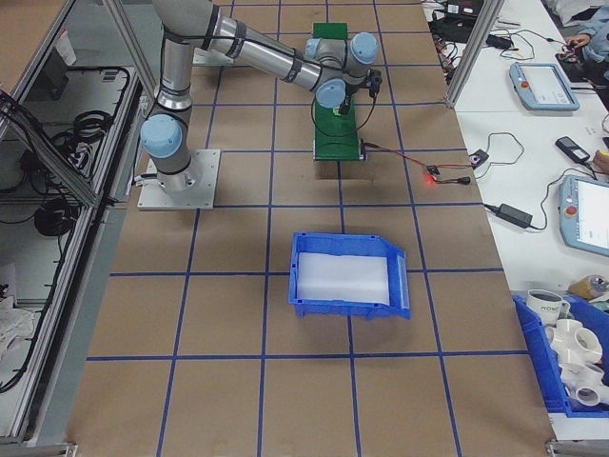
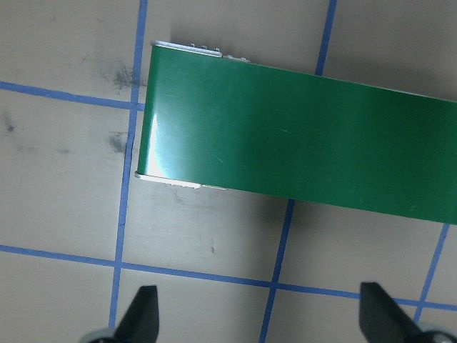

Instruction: Move button from left to right

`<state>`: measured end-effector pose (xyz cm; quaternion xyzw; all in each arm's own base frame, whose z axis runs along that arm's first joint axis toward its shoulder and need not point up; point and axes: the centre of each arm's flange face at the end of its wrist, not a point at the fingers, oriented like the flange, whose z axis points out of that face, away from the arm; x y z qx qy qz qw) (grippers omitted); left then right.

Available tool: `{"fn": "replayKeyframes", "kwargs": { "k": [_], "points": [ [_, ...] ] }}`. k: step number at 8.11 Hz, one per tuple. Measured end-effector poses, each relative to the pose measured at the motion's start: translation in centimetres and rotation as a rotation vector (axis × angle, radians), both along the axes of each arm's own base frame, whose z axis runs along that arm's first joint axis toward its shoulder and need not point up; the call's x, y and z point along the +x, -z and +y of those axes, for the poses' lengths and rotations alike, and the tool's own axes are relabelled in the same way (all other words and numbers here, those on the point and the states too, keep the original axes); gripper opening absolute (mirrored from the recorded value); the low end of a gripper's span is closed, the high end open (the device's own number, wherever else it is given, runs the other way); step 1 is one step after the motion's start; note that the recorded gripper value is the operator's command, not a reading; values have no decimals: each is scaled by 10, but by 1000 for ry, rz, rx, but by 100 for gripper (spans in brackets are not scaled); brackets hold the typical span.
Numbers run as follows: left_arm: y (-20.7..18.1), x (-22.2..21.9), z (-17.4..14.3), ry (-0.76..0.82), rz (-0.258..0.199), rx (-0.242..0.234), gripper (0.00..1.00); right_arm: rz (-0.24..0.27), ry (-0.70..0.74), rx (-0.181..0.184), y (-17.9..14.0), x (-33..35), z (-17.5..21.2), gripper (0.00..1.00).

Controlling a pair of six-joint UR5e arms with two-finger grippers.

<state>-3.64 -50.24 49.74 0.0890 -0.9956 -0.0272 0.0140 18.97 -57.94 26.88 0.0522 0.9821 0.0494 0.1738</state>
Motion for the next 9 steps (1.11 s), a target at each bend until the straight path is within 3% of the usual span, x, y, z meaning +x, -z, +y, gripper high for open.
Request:
{"fn": "replayKeyframes", "kwargs": {
  "k": [1,2,5,7,9],
  "points": [
    [1,0,0,0,0,2,100,74,-12,10,5,-7,2,13],
    [1,0,0,0,0,3,100,130,-33,17,8,-13,3,0],
    [1,0,-1,-1,0,0,100,178,-89,21,7,-19,5,0],
    [-1,0,0,-1,0,-3,100,199,-82,-11,-9,-27,-2,0],
    [-1,0,0,-1,0,-5,100,257,-48,-56,-51,-61,-15,0]
  ]
}}
